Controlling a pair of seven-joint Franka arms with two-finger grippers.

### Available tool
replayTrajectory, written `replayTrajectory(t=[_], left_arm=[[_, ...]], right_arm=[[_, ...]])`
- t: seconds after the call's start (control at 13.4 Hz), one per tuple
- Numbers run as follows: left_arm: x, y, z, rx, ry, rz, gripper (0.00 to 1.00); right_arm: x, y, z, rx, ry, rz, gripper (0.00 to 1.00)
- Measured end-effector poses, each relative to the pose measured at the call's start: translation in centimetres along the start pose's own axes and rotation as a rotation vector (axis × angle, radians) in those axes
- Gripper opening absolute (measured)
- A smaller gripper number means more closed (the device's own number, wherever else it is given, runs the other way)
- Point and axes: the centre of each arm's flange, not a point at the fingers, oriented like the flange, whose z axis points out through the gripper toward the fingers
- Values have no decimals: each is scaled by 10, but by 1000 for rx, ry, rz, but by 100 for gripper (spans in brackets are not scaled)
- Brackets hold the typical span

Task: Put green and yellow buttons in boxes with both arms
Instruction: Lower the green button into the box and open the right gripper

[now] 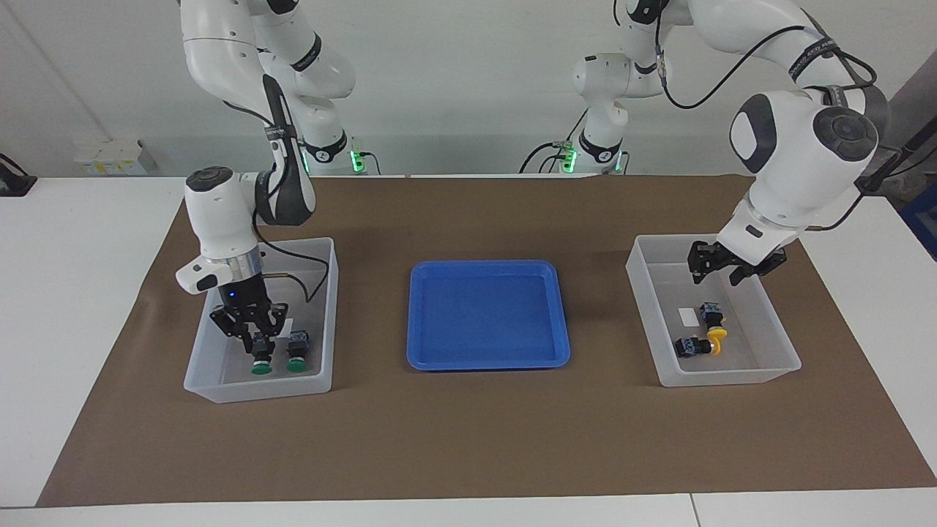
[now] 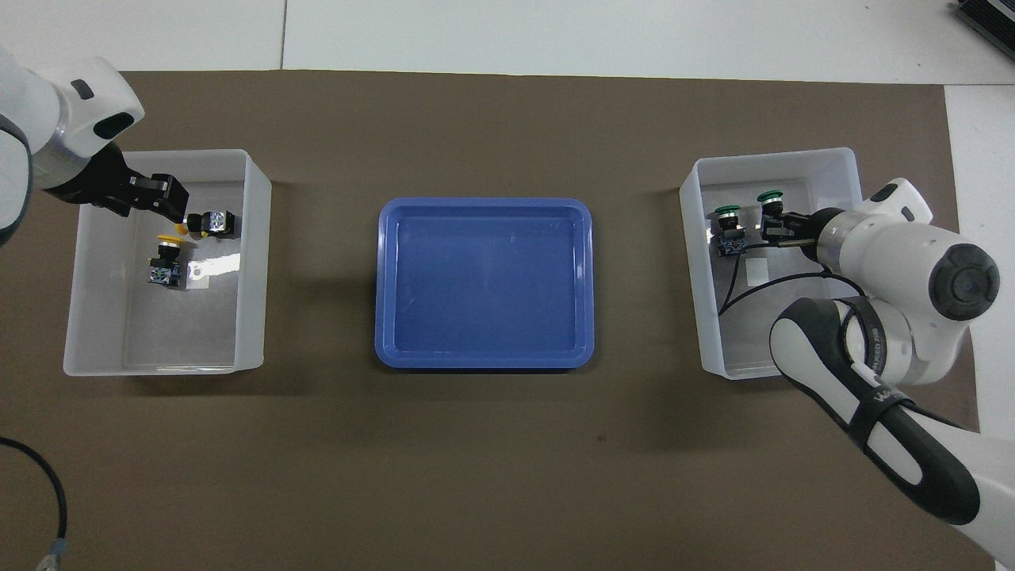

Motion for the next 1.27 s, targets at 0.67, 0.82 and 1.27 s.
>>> replayTrajectory(t=[0.67, 0.82, 1.27], left_arm=[[-48, 1, -64, 2, 9, -9, 89], [-48, 2, -46, 4, 30, -6, 97], [-53, 9, -36, -37, 63, -7, 100]], right_arm=[[-3, 2, 1, -1, -4, 3, 57], [4, 1, -4, -4, -33, 1, 61], [55, -4, -67, -25, -158, -12, 100]])
